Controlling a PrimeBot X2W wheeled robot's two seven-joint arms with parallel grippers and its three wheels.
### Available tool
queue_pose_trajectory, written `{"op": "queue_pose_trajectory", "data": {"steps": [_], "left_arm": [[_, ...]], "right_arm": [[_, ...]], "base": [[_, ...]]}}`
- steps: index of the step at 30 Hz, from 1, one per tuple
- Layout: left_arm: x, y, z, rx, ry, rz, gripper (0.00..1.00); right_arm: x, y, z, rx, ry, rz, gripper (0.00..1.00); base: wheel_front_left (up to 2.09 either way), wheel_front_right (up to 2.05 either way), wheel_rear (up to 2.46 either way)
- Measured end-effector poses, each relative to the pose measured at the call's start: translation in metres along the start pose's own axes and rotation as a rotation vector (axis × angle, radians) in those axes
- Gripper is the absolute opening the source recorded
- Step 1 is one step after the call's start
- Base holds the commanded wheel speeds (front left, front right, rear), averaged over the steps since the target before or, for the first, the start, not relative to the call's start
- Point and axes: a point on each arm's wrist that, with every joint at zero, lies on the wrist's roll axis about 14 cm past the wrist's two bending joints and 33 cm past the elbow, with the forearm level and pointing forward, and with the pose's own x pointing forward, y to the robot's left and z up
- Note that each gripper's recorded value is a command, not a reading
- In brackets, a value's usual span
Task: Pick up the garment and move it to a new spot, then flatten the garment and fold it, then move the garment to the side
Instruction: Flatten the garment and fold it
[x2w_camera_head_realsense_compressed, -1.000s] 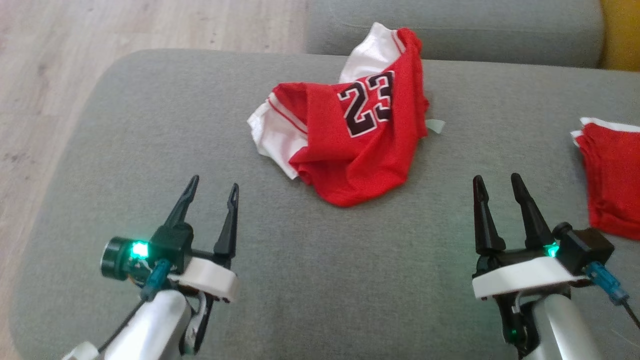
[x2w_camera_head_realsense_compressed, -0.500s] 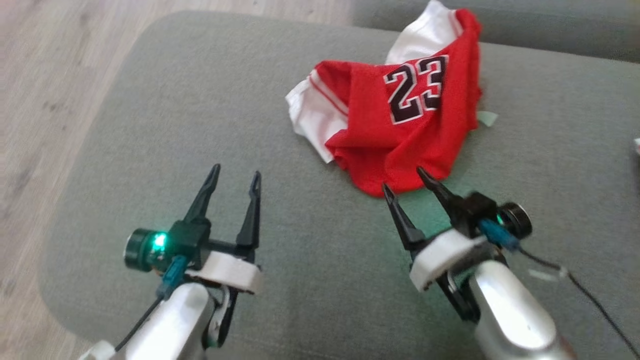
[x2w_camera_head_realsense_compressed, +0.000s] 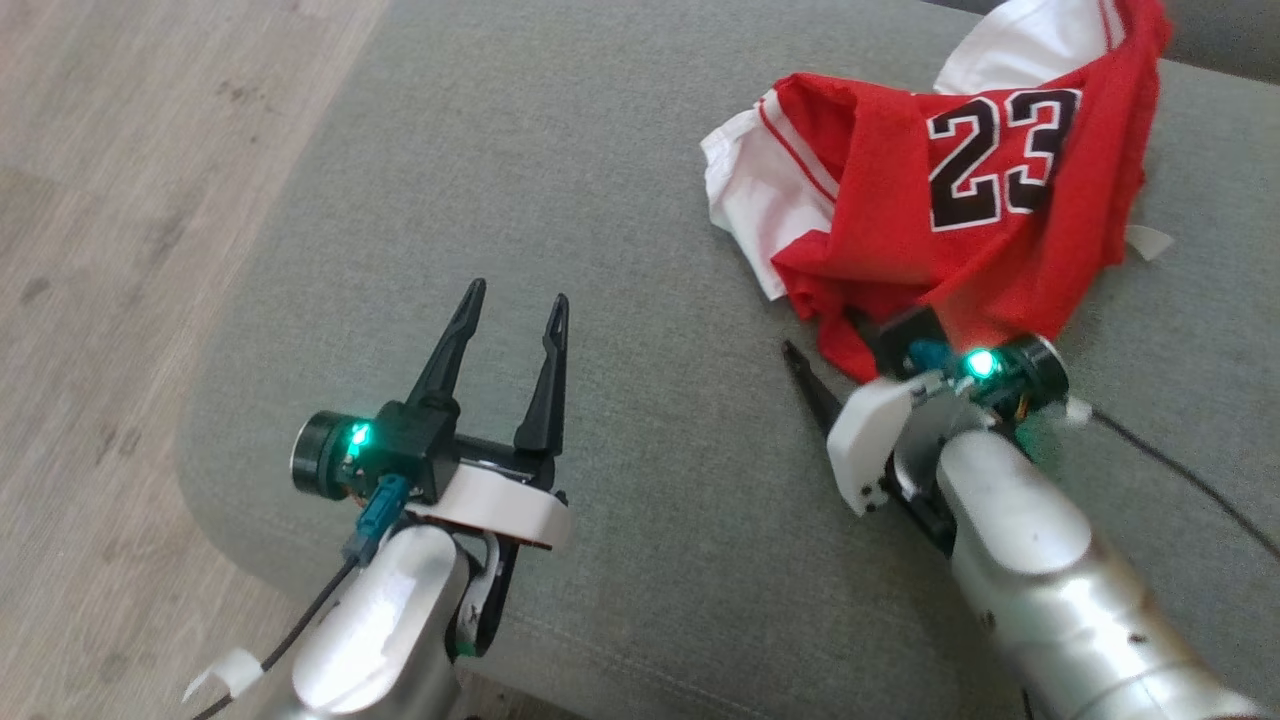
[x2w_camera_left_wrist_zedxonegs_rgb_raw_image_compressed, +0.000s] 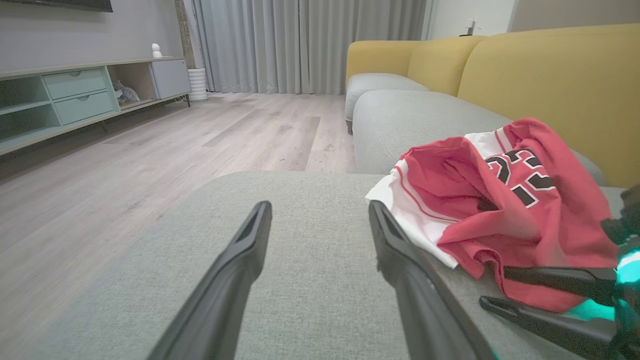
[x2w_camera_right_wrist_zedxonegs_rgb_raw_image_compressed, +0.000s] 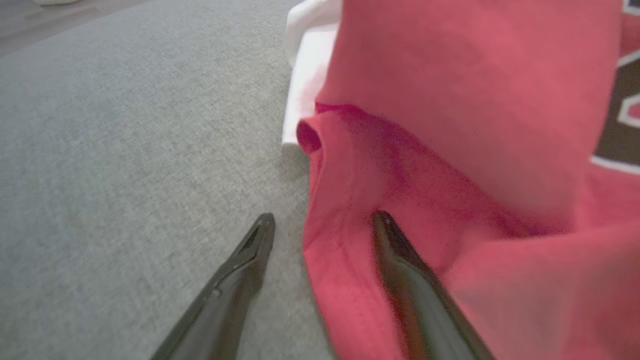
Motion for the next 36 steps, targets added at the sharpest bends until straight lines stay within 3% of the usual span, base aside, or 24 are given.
{"op": "queue_pose_trajectory", "data": {"steps": [1,2,3,8,15,20,26,33,34,35,36], "left_arm": [[-0.001,0.002,0.0,0.003,0.001,0.007,1.0],[-0.001,0.004,0.0,0.003,0.0,0.012,1.0],[-0.001,0.006,0.0,0.004,-0.002,0.015,1.0],[0.0,0.003,0.002,0.01,-0.012,0.003,1.0],[0.006,-0.016,0.008,0.008,-0.04,-0.062,1.0],[0.01,-0.042,0.013,0.004,-0.06,-0.143,1.0],[0.01,-0.074,0.024,-0.002,-0.093,-0.23,1.0],[0.004,-0.098,0.029,-0.009,-0.108,-0.296,1.0],[0.005,-0.101,0.03,-0.005,-0.113,-0.304,1.0],[0.005,-0.103,0.031,-0.003,-0.117,-0.31,1.0],[0.005,-0.106,0.032,-0.003,-0.119,-0.318,1.0]], "right_arm": [[0.004,-0.002,0.0,-0.012,0.018,0.002,1.0],[0.007,-0.003,0.001,-0.017,0.033,0.002,0.44],[0.009,-0.005,0.003,-0.023,0.042,0.001,0.0],[0.002,-0.013,0.004,-0.025,0.035,-0.022,0.0],[-0.04,-0.033,-0.019,0.103,-0.007,-0.136,0.0],[-0.09,-0.075,-0.036,0.163,-0.028,-0.305,0.0],[-0.178,-0.143,-0.059,0.18,-0.028,-0.58,0.0],[-0.255,-0.16,-0.091,0.254,0.041,-0.79,0.0],[-0.26,-0.157,-0.093,0.265,0.037,-0.806,0.62],[-0.263,-0.154,-0.093,0.27,0.029,-0.816,1.0],[-0.264,-0.15,-0.092,0.274,0.019,-0.822,1.0]], "base": [[0.0,0.0,0.0],[0.0,0.0,0.0],[0.0,0.0,0.0],[0.0,0.0,0.0],[0.0,0.0,0.0],[0.0,0.0,0.0],[0.0,0.0,0.0],[0.0,0.0,0.0],[0.0,0.0,0.0],[0.0,0.0,0.0],[0.0,0.0,0.0]]}}
